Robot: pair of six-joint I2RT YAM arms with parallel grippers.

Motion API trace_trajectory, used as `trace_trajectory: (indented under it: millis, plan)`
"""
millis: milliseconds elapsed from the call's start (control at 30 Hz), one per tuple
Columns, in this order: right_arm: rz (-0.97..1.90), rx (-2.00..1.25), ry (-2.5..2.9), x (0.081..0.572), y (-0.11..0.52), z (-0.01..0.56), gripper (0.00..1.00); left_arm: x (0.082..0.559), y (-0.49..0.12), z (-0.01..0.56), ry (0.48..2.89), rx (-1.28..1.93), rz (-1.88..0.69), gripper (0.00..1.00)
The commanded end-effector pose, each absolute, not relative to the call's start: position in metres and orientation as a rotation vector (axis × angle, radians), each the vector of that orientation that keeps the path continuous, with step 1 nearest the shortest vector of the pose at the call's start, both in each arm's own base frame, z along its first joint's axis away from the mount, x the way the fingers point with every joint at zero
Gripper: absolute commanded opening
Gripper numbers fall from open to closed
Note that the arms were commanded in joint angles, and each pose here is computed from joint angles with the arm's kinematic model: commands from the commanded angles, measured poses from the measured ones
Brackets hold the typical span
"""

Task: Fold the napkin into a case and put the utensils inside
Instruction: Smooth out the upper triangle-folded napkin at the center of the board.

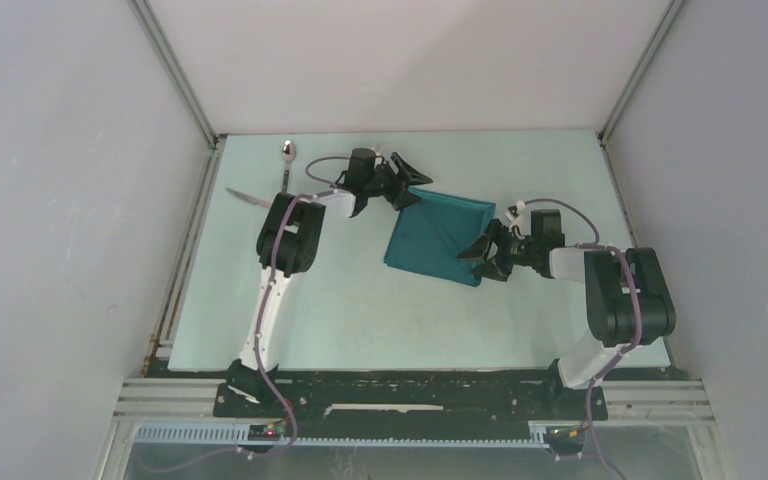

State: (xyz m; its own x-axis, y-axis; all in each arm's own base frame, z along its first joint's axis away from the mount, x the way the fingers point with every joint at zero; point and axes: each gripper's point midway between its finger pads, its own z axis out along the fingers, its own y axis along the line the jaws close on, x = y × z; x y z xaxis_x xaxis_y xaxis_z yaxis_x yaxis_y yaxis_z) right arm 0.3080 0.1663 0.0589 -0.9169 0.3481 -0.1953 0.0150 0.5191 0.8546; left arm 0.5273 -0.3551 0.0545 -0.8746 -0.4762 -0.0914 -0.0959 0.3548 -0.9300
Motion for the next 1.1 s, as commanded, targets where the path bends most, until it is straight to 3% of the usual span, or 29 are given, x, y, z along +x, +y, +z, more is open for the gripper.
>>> trace_trajectory:
  millis: [0,500,767,900,1067]
  plan:
    - [1.301,0.292,2.411,0.317,0.155,0.053,0.84,0.547,-0.352,0.066,2.218,-0.519,-1.537,0.77]
    - [1.151,0.233,2.427,0.308,0.152,0.082,0.84,0.537,-0.35,0.127,2.225,-0.307,-1.503,0.82]
    - [0.937,0.375,2.52,0.287,0.137,0.082,0.83,0.492,-0.318,0.142,2.36,-0.25,-1.332,0.83]
    - [0.892,0.494,2.485,0.283,0.13,0.089,0.83,0.465,-0.289,0.158,2.389,-0.223,-1.181,0.91]
    - [0.87,0.511,2.49,0.281,0.127,0.086,0.8,0.42,-0.273,0.174,2.403,-0.19,-1.169,0.92]
